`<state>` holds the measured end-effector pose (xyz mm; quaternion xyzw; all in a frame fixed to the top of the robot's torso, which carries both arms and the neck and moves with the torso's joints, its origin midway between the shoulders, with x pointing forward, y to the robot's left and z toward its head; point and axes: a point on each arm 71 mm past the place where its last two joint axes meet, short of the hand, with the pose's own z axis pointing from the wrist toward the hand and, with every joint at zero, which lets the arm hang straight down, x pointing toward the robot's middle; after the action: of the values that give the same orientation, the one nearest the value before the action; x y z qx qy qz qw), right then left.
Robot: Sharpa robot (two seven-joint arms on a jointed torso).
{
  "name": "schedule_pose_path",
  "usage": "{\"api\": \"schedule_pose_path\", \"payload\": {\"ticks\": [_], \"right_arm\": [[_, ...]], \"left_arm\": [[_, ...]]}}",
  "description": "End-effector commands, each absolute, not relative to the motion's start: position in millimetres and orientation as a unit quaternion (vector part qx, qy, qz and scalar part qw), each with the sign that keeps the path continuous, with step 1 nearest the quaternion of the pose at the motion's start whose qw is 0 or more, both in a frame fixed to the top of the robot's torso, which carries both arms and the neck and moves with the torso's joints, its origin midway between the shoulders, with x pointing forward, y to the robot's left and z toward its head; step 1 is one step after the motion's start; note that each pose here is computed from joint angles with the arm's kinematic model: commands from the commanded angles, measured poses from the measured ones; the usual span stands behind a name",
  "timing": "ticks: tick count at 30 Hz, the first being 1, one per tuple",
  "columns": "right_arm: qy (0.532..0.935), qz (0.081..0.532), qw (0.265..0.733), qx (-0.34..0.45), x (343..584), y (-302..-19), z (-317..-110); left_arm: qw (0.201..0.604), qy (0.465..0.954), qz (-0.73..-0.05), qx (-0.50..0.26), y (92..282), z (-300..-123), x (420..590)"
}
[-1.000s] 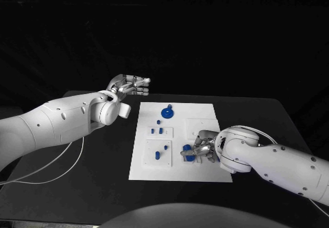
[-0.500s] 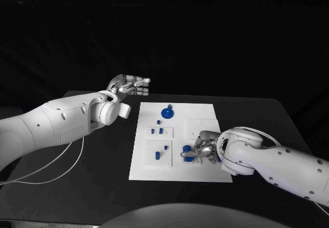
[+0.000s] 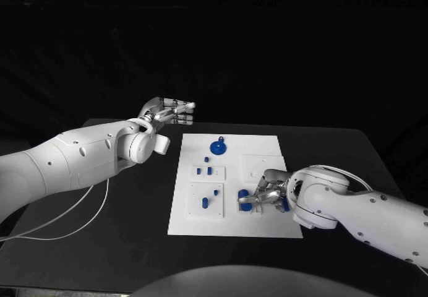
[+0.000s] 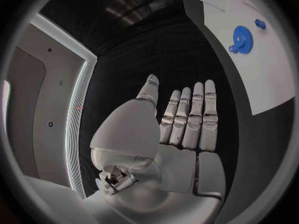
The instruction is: Assemble the parts on the task board
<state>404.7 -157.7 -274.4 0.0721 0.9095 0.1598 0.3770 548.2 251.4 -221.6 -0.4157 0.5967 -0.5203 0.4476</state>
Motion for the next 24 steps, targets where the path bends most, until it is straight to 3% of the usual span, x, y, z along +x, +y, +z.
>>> {"api": "schedule_pose_path", "payload": {"ticks": [1, 24], "right_arm": [[0.91, 0.166, 0.375, 0.066, 404, -159, -273], [0.923, 0.186, 0.332, 0.057, 400, -169, -272]], "left_arm": [[0.446, 0.596, -0.524, -0.414, 250.0, -221.3, 547.8], [0.446, 0.598, -0.52, -0.416, 251.6, -222.2, 548.4]]}}
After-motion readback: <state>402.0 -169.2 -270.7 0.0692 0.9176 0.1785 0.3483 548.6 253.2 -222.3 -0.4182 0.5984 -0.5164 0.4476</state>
